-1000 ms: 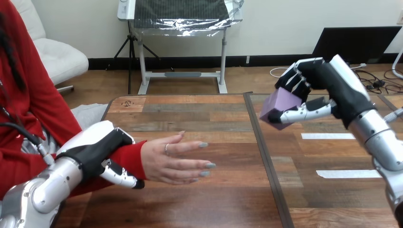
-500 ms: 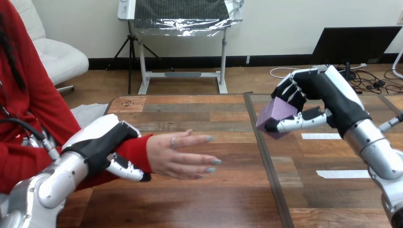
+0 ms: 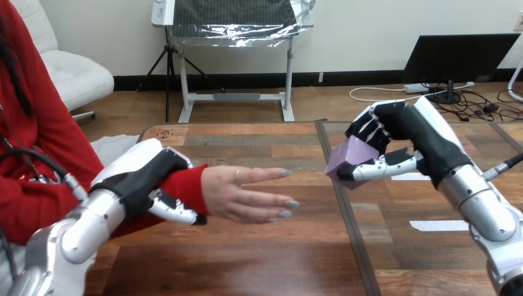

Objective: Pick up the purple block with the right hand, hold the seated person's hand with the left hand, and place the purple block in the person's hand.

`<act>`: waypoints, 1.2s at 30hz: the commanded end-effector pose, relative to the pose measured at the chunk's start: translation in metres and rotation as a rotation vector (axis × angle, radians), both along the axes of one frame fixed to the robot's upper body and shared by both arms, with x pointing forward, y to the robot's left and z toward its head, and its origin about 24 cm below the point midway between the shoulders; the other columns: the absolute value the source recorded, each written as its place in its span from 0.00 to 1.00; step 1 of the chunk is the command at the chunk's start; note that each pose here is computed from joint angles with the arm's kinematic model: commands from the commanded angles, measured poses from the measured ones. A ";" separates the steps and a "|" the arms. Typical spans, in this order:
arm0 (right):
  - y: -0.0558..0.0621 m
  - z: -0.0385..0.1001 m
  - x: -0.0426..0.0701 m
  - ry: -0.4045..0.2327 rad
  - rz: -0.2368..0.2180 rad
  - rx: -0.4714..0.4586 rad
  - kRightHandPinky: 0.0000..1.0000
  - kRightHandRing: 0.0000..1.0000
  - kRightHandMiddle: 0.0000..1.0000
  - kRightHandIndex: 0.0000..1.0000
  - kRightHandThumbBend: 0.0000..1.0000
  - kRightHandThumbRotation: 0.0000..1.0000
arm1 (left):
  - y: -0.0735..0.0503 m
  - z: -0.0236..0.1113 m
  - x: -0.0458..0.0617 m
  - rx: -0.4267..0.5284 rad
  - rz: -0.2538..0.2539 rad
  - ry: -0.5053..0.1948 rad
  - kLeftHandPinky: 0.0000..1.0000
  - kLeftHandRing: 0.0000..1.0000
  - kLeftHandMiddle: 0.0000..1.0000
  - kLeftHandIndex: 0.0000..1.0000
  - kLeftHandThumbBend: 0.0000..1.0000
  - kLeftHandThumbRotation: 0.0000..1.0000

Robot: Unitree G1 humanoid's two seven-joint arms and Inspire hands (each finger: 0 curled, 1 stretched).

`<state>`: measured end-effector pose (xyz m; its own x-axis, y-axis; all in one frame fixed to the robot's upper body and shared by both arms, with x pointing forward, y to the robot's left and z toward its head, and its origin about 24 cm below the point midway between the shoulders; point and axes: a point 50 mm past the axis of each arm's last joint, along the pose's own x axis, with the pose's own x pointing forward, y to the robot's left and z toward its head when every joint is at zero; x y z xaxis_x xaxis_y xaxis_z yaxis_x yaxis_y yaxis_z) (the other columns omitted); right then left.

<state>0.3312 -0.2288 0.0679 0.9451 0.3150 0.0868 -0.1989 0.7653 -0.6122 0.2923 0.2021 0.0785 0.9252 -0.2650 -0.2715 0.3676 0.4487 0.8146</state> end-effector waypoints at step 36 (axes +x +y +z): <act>0.052 0.056 0.006 -0.241 0.176 0.156 0.27 0.32 0.39 0.43 0.79 0.00 | -0.063 0.073 0.039 -0.218 -0.114 -0.334 0.24 0.31 0.38 0.39 0.69 0.00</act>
